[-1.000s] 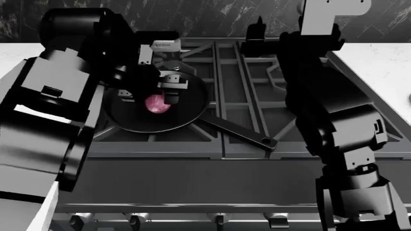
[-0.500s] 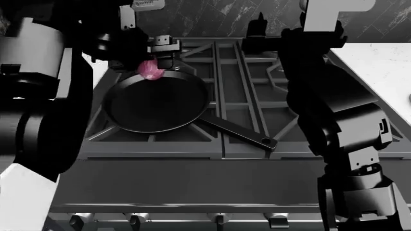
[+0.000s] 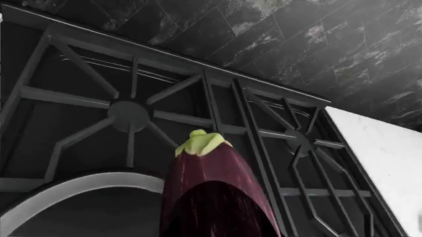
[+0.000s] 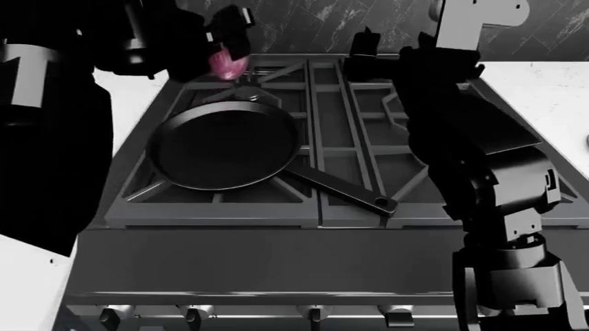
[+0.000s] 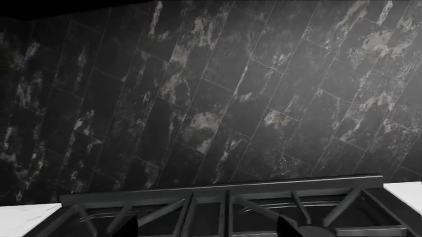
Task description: Pick the eggplant from the pan and place it on the plate.
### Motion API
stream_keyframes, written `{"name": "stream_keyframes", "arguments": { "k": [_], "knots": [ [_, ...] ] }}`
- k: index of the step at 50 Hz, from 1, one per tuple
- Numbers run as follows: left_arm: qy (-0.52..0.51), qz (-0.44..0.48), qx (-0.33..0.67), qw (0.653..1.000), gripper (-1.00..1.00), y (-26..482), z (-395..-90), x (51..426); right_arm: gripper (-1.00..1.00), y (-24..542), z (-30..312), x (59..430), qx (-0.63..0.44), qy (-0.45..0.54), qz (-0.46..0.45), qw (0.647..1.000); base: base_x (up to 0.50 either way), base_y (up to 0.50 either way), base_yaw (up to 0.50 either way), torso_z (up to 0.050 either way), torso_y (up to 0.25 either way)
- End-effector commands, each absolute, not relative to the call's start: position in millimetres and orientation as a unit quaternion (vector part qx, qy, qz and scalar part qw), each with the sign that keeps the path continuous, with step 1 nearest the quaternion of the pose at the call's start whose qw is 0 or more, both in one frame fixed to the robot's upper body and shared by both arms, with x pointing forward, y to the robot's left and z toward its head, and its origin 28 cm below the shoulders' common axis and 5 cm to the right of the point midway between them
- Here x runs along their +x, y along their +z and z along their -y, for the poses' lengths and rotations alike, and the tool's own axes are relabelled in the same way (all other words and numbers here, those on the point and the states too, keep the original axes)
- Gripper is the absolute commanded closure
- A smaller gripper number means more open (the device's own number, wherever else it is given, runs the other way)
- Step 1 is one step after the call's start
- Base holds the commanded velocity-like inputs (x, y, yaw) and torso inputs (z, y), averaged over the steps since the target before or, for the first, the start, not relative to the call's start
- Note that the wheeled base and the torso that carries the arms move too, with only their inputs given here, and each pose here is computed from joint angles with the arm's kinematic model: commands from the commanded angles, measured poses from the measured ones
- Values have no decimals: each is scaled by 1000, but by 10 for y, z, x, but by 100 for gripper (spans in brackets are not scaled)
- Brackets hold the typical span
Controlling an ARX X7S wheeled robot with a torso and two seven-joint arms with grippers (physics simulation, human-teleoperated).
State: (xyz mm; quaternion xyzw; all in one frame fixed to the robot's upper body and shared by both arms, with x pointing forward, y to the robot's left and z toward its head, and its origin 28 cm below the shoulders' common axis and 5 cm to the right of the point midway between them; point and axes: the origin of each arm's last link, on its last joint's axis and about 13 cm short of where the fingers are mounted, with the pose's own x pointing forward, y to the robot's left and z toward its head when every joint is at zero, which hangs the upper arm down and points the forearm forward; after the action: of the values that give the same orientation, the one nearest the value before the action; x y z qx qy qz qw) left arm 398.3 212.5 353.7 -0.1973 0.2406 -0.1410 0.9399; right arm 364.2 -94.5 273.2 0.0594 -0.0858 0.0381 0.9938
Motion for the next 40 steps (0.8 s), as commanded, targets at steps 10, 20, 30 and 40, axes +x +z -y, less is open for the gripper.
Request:
{"name": "stream_keyframes", "arguments": {
  "k": [10,20,30,40],
  "knots": [
    [-173,-220,-257,925,100,3458,-2123,4022,-100,2729,929,3637,70,46,79,993,0,0,0,0,0],
    [-171,-223,-255,925,100,3461,-2116,4019,-100,2720,924,3642,71,46,77,993,0,0,0,0,1],
    [-169,-226,-254,925,100,3461,-2116,4016,-100,2715,919,3641,70,47,77,993,0,0,0,0,0],
    [-168,-227,-252,926,100,3461,-2117,4015,-100,2710,917,3646,70,48,75,994,0,-109,0,0,0]
  ]
}}
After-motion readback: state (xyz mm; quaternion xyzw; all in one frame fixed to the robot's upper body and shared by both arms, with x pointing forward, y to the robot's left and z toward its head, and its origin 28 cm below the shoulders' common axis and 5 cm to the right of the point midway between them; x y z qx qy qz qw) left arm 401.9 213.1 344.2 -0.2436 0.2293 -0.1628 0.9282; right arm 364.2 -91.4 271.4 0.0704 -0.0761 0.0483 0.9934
